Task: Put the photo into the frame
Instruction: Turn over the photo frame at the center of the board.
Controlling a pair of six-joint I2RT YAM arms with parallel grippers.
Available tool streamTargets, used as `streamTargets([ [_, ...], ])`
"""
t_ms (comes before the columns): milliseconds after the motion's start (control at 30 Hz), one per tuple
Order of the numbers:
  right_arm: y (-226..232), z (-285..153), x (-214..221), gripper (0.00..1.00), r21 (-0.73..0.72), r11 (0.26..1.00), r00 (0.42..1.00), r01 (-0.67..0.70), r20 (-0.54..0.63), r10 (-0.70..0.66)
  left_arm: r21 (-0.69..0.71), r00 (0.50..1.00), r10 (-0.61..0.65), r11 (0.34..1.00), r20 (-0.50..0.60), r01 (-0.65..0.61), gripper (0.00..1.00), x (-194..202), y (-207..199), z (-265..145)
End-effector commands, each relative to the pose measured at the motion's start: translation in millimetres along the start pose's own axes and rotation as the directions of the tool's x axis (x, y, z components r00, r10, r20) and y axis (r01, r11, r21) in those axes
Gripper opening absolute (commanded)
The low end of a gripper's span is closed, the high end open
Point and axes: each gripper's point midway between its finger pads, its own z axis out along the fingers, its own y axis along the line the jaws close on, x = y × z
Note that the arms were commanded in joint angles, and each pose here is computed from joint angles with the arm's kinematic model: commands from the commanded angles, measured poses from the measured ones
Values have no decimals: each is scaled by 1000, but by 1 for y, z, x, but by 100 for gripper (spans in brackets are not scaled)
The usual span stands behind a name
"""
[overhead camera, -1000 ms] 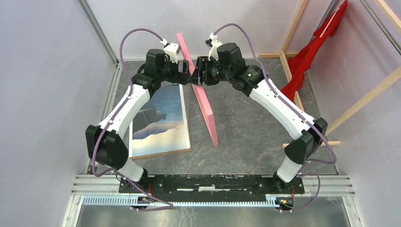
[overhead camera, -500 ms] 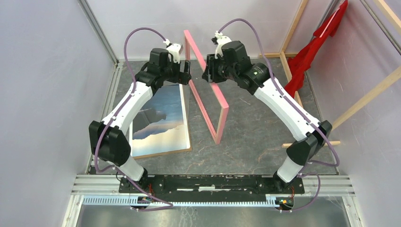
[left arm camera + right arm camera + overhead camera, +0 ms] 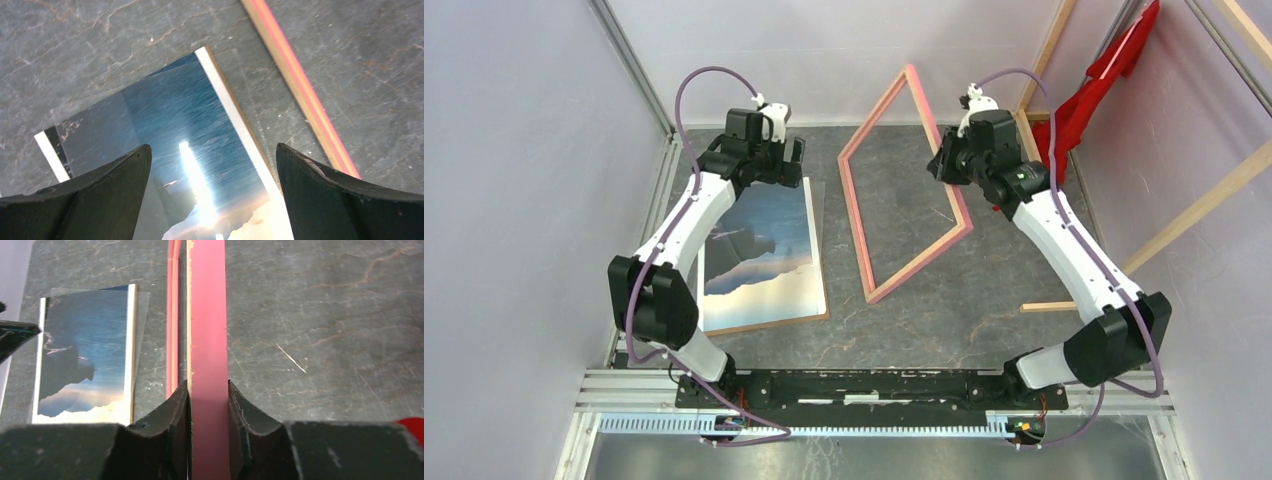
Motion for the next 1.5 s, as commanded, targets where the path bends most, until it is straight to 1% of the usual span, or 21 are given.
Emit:
streamTargets([
  [0,-53,5,56,11,167,980,987,108,-133,-86,-12,999,36,999,1,-36,100,4,12,-13],
  [67,-66,5,72,11,195,972,981,131,-165,-99,-14,999,45,999,-1,-45,100,6,13,-15],
  [267,-97,12,134,11,243,959,961,147,-263,-80,-15,998,55,998,-20,-55,100,18,16,-16],
  [367,-112,14,158,9,281,945,952,169,-294,-83,-9,998,56,998,-37,-57,100,27,15,-15],
  [500,-122,16,170,8,300,934,943,196,-317,-96,-15,997,64,998,-50,-64,100,34,17,-15],
  [633,-127,22,184,8,299,931,934,211,-342,-102,-9,997,60,998,-45,-60,100,32,16,-16],
  [733,-137,29,196,8,335,914,920,229,-380,-92,-7,997,60,998,-43,-61,100,32,16,-16],
  [900,-161,34,204,9,439,858,914,265,-397,-78,-13,997,63,998,-50,-63,100,36,17,-17],
  [1000,-170,36,204,12,467,834,909,295,-407,-93,-21,996,69,997,-50,-70,100,38,18,-20],
  [1267,-178,46,198,24,472,800,879,371,-455,-140,-37,995,81,996,-55,-83,100,43,22,-24],
  [1400,-189,41,201,35,501,761,863,413,-483,-150,-30,994,90,995,-67,-92,100,48,23,-25],
  [1467,-191,38,201,42,513,754,865,411,-480,-145,-33,993,91,995,-74,-93,100,50,27,-26],
])
